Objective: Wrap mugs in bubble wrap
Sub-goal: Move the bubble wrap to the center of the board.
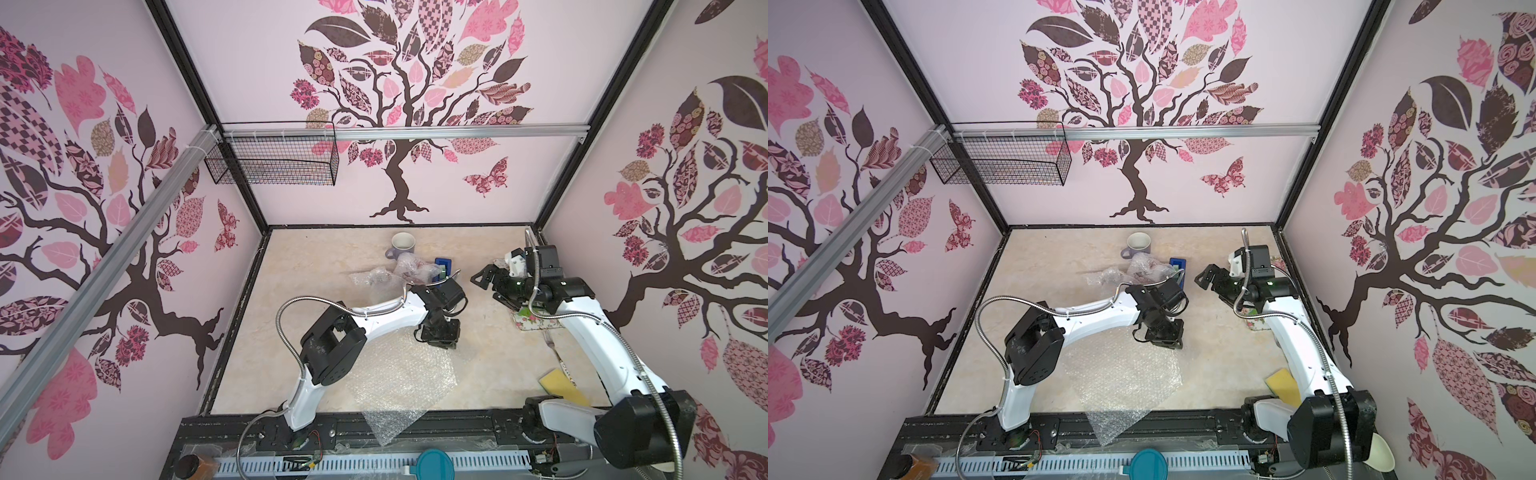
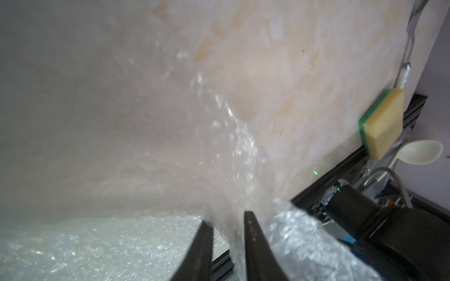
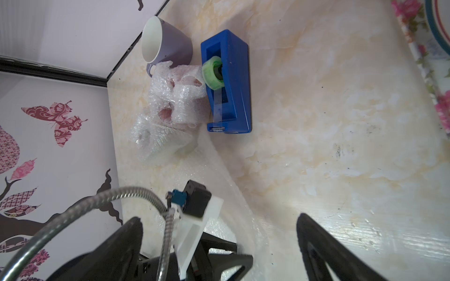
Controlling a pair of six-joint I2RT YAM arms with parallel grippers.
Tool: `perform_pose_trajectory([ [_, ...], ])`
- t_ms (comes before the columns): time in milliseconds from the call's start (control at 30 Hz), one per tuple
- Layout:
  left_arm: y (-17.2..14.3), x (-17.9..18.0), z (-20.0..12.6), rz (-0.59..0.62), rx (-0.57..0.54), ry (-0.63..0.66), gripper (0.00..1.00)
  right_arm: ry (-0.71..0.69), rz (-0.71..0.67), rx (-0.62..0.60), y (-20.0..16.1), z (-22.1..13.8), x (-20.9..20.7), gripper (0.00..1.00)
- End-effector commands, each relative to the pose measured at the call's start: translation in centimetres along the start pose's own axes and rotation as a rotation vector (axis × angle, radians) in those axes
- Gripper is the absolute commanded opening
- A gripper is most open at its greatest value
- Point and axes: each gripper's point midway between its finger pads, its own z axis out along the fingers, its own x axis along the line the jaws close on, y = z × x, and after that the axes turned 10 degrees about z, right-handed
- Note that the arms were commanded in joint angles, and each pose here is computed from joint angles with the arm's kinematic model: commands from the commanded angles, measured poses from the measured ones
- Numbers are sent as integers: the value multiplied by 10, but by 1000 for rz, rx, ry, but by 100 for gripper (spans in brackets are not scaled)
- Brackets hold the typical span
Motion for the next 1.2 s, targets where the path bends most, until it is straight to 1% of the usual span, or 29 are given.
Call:
perform_pose_trajectory([
  [0,-12,10,-67,85,-65,108,56,39,2,-17,19,4,19,100],
  [33,-18,26,-94,41,-104,165,57,43,10,-5,22,7,22,100],
  [67,-25,44,-122,-42,-159,182,59,35,24,9,24,11,22,100],
  [133,-50,87,-150,-196,-233,187,62,67,27,65,19,20,30,100],
  [167,-69,108,-152,-278,-232,180,63,73,21,95,15,27,34,100],
  [200,-88,127,-146,-351,-196,167,61,69,-2,109,10,34,39,100],
  [233,-109,148,-135,-427,-142,158,50,65,-51,130,4,44,50,100],
  [267,-126,161,-127,-471,-109,152,39,53,-105,144,-1,55,60,100],
  [300,-132,169,-120,-501,-110,148,33,37,-153,138,0,64,69,100],
  [367,-140,188,-102,-553,-104,133,23,-10,-231,86,17,85,83,100],
  [433,-143,205,-94,-578,-62,184,18,-15,-257,54,37,107,92,99],
  [500,-128,216,-89,-569,-79,196,17,23,-299,27,53,126,110,98],
  [567,-110,227,-84,-542,-94,228,17,26,-342,-10,71,147,122,98],
  [633,-106,237,-76,-535,-36,249,13,4,-374,-9,84,168,126,95],
  [667,-104,240,-71,-526,-25,253,13,-16,-383,-11,92,177,128,94],
  [800,-95,267,-63,-469,11,354,14,-42,-437,-19,115,214,139,88],
  [833,-94,275,-60,-455,35,379,13,-44,-441,-13,119,225,139,87],
  [900,-88,288,-59,-436,59,415,12,-36,-444,14,121,247,138,85],
  [967,-79,301,-64,-410,52,467,12,-9,-442,9,124,260,141,84],
  [1033,-64,309,-74,-375,26,493,12,35,-446,-4,124,269,148,82],
  [1100,-51,319,-85,-335,-3,553,12,51,-451,-11,122,277,151,80],
  [1167,-36,322,-88,-293,-31,557,12,44,-445,-9,118,288,147,78],
])
